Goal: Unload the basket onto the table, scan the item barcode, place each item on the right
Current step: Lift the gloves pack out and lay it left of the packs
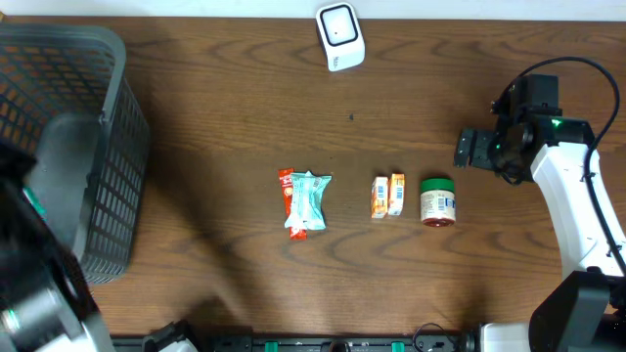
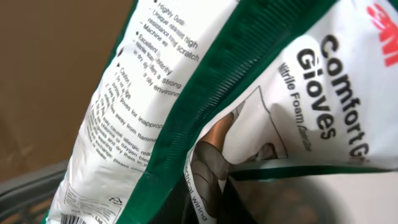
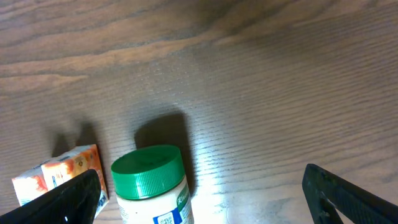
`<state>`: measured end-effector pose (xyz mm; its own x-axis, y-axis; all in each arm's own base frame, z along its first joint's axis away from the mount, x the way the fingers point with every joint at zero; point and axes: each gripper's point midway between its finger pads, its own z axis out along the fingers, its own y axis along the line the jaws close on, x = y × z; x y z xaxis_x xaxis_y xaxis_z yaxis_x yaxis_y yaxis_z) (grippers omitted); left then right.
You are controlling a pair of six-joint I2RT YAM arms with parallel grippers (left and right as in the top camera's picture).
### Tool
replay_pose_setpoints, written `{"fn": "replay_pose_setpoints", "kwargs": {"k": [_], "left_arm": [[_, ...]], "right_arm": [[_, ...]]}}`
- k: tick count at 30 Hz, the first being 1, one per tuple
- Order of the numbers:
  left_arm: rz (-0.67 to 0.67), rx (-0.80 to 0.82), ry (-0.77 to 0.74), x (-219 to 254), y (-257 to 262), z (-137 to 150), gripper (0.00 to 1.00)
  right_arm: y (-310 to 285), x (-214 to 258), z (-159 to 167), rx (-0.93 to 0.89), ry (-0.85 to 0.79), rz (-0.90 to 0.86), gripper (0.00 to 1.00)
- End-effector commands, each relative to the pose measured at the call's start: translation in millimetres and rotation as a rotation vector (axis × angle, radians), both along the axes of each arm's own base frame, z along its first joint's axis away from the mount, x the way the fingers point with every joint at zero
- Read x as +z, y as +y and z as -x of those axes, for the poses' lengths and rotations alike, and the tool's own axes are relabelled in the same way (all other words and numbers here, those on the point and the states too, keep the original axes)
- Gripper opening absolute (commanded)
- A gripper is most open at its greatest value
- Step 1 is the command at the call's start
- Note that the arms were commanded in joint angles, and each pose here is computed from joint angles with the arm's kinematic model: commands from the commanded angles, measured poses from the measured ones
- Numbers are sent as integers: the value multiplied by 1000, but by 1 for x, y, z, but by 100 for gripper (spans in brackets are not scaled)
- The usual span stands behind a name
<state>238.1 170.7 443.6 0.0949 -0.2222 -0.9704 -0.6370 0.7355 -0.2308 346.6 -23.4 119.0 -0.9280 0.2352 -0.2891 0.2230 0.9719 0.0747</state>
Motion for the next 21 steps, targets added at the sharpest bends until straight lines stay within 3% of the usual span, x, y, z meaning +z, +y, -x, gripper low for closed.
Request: {"fn": "replay_pose_setpoints", "kwargs": {"k": [1,4,8,14,21], "left_arm": [[-42,-208,-144,38,-56,14,7],[-53,-358,-202,52,-94,25,7],[89,-537,-153,27,-132,20,7],[333,-628,96,-45,-160,-1,7],[427,-745,380,-107,-202,-29,7]], "right_arm": [[-2,10,-3,0,-30,9,99],[-2,10,-3,0,-30,9,99],[-2,10,-3,0,-30,9,99],[-2,10,-3,0,-30,9,99],[-2,10,-3,0,-30,9,99]]}}
